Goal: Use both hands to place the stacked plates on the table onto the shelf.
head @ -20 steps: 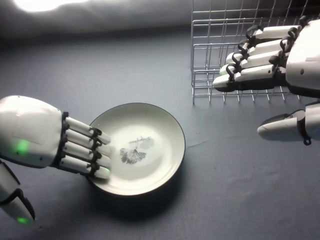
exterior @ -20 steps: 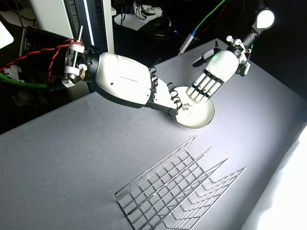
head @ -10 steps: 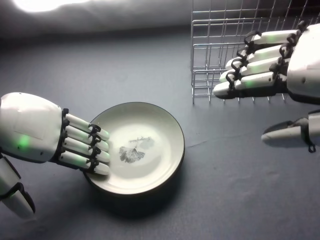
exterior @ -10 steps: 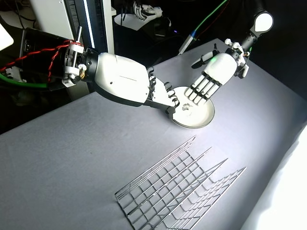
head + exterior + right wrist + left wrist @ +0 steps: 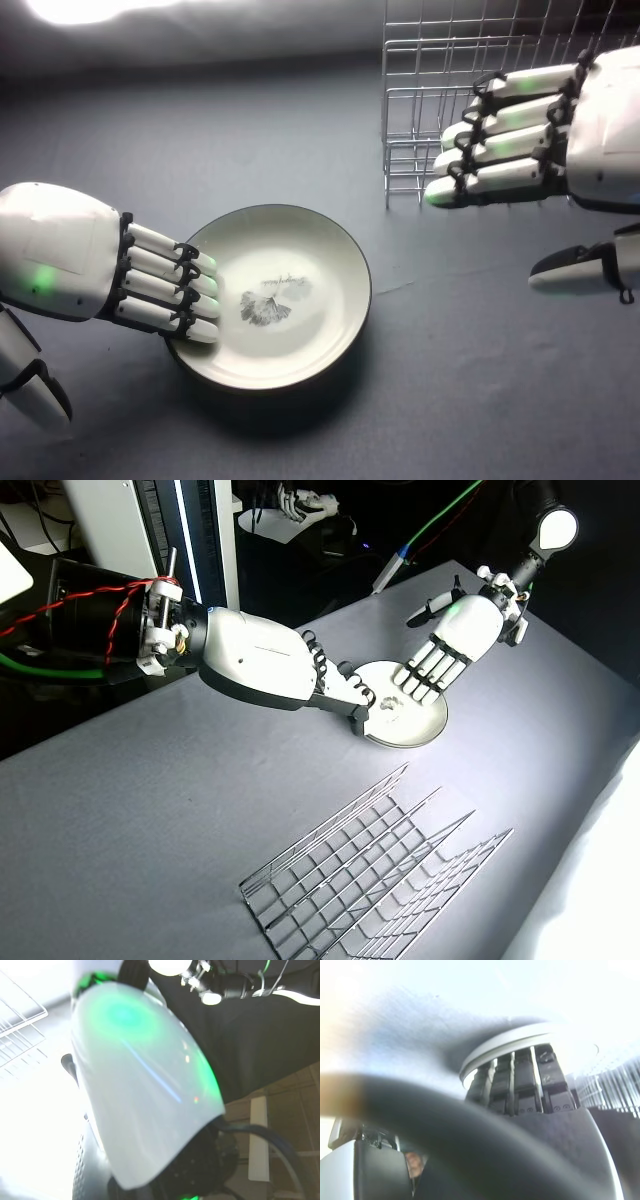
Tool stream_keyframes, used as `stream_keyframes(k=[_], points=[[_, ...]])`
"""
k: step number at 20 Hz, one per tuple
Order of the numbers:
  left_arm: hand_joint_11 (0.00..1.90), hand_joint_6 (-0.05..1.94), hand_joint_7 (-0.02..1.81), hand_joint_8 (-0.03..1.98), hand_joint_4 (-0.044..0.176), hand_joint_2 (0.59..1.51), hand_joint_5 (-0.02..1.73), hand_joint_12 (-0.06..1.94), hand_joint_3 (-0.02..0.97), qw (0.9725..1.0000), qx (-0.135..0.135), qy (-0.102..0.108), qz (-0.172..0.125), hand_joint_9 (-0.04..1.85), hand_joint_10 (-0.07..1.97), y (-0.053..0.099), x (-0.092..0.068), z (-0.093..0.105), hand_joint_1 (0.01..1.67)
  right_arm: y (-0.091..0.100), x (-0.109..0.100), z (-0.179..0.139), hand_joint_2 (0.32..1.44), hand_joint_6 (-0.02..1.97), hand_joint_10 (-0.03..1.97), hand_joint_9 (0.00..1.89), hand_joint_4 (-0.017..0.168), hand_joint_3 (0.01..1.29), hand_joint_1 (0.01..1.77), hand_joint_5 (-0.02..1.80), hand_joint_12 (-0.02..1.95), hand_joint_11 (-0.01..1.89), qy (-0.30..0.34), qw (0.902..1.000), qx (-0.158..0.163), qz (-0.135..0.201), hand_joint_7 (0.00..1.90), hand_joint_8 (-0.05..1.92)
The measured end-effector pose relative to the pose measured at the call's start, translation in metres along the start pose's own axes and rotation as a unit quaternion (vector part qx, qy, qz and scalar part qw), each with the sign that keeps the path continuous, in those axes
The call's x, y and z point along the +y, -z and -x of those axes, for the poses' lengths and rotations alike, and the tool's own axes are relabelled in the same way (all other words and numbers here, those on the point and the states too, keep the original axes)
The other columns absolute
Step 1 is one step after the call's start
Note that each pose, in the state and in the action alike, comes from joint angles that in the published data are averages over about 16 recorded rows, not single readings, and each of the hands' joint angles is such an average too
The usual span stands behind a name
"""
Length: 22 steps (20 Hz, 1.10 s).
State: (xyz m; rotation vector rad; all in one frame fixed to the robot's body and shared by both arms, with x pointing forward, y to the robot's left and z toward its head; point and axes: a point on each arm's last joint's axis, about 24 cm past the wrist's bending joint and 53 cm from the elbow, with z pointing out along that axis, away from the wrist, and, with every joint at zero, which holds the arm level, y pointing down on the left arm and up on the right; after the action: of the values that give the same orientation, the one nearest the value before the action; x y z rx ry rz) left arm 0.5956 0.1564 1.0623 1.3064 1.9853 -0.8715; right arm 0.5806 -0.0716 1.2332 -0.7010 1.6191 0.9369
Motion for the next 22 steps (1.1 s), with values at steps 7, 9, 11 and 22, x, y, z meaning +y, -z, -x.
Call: stream_keyframes(k=[7,9,11,22], points=[[0.01,-0.02,-0.01,-0.02,0.006,1.074,-0.02,-0.02,0.020,1.0000,-0.001,0.006,-0.002,0.00,-0.01,-0.010,0.001,-0.001,0.02,-0.003,0.003,-0.001,1.30,0.02,0.02,0.24,0.003,0.01,0.18,0.27,0.78,0.02,0.006,0.9999,0.001,0.009,0.28,0.01],[0.01,-0.02,-0.01,-0.02,0.005,1.074,-0.01,-0.02,0.020,1.0000,-0.005,0.007,-0.004,0.00,-0.01,-0.015,0.000,0.003,0.02,-0.004,0.004,-0.001,1.30,0.02,0.02,0.24,0.003,0.01,0.18,0.27,0.79,0.02,0.008,0.9999,0.002,0.011,0.28,0.01],[0.01,-0.02,-0.01,-0.02,0.005,1.074,-0.01,-0.02,0.021,0.9999,-0.010,0.006,-0.005,0.00,-0.01,-0.021,-0.001,0.007,0.02,-0.004,0.005,-0.002,1.30,0.02,0.02,0.24,0.003,0.01,0.18,0.27,0.80,0.02,0.011,0.9999,0.003,0.012,0.28,0.01],[0.01,-0.01,-0.01,-0.02,0.004,1.074,-0.01,-0.01,0.021,0.9991,-0.038,0.000,-0.016,0.00,-0.01,-0.050,-0.006,0.036,0.01,-0.015,0.009,-0.017,1.19,0.02,0.02,0.23,0.003,0.01,0.54,0.23,0.81,0.02,0.071,0.9964,0.028,0.036,0.25,0.01]])
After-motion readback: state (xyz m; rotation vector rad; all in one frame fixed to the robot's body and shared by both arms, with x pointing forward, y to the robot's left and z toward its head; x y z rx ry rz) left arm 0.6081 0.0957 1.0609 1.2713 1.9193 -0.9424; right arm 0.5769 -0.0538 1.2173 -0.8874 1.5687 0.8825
